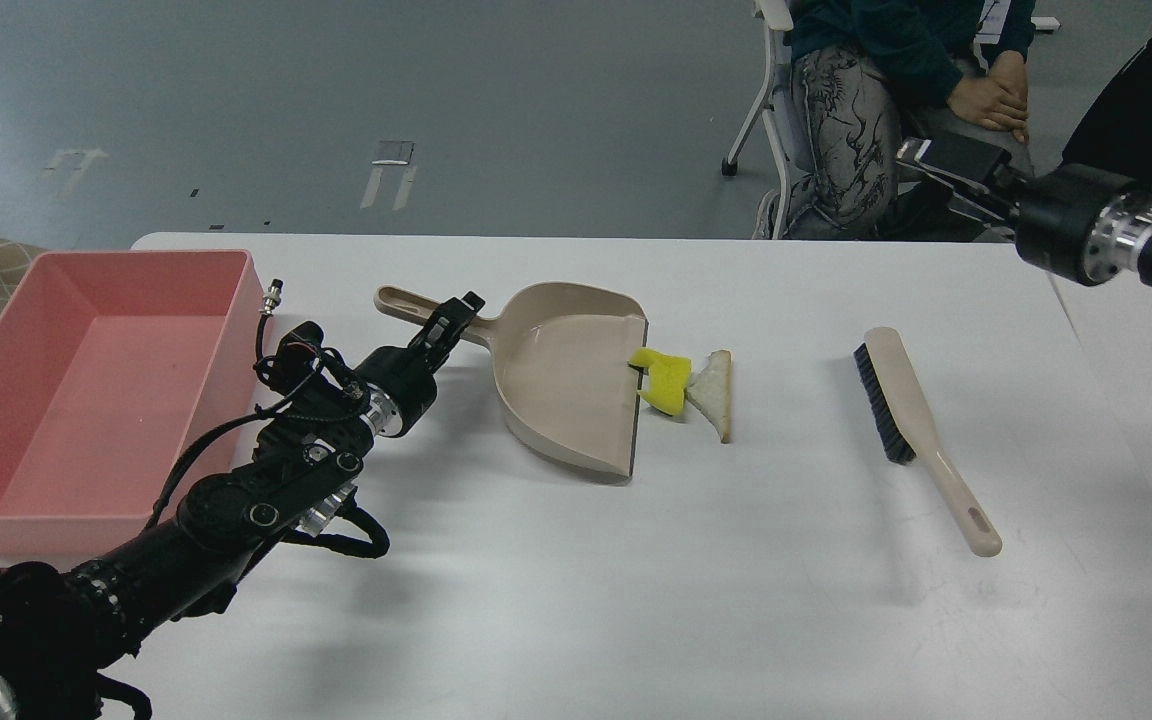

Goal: Sweep and dump garbage into bin
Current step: 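Raise the right gripper and move it toward the brush handle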

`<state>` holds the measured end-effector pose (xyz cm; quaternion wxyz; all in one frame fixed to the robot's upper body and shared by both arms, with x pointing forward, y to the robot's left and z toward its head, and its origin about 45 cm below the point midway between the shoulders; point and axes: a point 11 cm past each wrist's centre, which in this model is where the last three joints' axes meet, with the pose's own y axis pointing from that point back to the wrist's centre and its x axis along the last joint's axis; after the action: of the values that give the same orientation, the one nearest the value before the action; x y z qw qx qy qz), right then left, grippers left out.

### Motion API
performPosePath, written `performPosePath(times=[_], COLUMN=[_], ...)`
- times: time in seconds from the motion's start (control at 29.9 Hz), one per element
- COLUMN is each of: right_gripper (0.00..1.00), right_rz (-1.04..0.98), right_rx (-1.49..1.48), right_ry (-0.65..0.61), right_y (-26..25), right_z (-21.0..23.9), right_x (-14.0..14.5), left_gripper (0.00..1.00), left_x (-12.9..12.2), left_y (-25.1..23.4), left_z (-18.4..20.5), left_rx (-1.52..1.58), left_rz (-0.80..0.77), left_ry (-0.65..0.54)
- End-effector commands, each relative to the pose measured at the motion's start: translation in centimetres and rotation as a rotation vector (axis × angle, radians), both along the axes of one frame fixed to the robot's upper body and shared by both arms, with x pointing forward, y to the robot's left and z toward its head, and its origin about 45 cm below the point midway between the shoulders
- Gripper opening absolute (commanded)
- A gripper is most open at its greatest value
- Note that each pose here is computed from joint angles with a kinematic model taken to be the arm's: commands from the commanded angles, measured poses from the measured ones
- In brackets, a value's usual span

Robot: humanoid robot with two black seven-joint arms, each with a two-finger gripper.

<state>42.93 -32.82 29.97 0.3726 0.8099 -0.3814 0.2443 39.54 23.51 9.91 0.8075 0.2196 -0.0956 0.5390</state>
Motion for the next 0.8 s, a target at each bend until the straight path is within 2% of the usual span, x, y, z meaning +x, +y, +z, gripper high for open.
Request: performPosePath(times=[0.0, 0.23, 0.43, 0.77], right_gripper=[1.0, 1.0, 1.0, 1.0], right_rz=[0.039, 0.059, 0.102, 0.138], right_rx=[-0.094, -0.298, -0.391, -0.372], right_ry=[0.052, 0.155, 0.274, 0.322], right_y=[-1.8, -6.6, -8.4, -7.4], right_z=[-0.5, -1.6, -3.9, -6.1], right_x=[-2.9, -6.5, -9.5, -10.3], left_gripper=[0.0, 0.0, 0.0, 0.0], left_x=[0.0, 0.2, 0.2, 0.2], left_y=[-0.1, -0.5, -0.6, -0.5], left_z=[0.0, 0.2, 0.2, 0.2], left_rx=[-0.003, -0.008, -0.01, -0.012], left_rz=[0.0, -0.006, -0.007, -0.005], left_ry=[0.001, -0.005, -0.005, -0.003])
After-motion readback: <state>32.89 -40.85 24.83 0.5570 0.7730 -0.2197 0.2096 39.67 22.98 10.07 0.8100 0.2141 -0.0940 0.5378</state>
